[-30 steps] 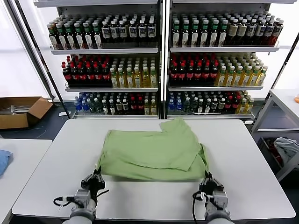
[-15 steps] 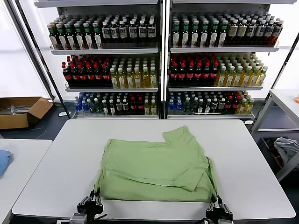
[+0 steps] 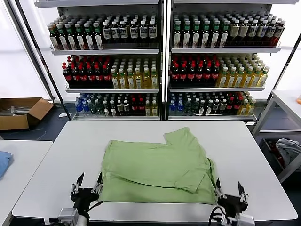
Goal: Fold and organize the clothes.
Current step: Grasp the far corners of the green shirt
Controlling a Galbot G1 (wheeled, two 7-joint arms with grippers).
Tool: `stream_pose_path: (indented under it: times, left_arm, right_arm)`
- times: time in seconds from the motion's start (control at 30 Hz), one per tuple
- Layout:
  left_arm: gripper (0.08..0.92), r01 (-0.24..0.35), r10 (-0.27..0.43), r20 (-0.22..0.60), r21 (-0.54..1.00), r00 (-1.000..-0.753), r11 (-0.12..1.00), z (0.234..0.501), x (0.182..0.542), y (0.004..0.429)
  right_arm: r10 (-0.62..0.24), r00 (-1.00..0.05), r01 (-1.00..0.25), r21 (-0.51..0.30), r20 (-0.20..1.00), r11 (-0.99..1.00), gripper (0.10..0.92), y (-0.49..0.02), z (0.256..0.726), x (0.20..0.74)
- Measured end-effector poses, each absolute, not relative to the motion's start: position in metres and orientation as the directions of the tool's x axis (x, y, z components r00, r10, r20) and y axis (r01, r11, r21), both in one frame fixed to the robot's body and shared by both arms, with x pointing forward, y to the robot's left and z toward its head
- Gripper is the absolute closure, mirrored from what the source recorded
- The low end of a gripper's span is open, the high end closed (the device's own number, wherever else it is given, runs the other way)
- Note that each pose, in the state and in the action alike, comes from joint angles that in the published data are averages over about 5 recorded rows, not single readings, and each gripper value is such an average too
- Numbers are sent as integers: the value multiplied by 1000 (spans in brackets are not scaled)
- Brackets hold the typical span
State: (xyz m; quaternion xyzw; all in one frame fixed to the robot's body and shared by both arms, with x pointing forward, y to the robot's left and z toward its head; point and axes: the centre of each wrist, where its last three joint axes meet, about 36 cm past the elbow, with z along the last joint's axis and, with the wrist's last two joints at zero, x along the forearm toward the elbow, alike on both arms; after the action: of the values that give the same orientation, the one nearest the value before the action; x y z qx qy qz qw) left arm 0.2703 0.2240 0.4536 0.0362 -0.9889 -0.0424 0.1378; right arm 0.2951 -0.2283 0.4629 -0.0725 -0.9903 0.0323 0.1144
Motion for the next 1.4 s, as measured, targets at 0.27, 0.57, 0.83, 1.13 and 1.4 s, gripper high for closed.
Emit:
stream_pose_path:
  times: [0.27,0.57,0.83,1.13,1.4]
  left_arm:
    - [179,49,31,209,83,-977,995,452,333,236]
    - [177,134,108,261,85,-959,987,434,419,245]
    - [177,147,102,341,109,-934,983,418,479,256]
    - [177,137,81,400,114,-913,984,402,522,263]
    - [177,126,65,446,108,-893,986,387,537,267]
  right_arm:
    - [-26,-980,-45,-96,197,994,200,-247,468,393]
    - [-49,-972,-74,-103,230,992,200,-243,468,498]
    - [-50,-955,-79,-87,294,993,200,-234,468,565]
    - [-33,-924,-57,-52,380,997,200,-227,448,611]
    - [-26,-895,-47,-36,445,998,200,-219,422,632]
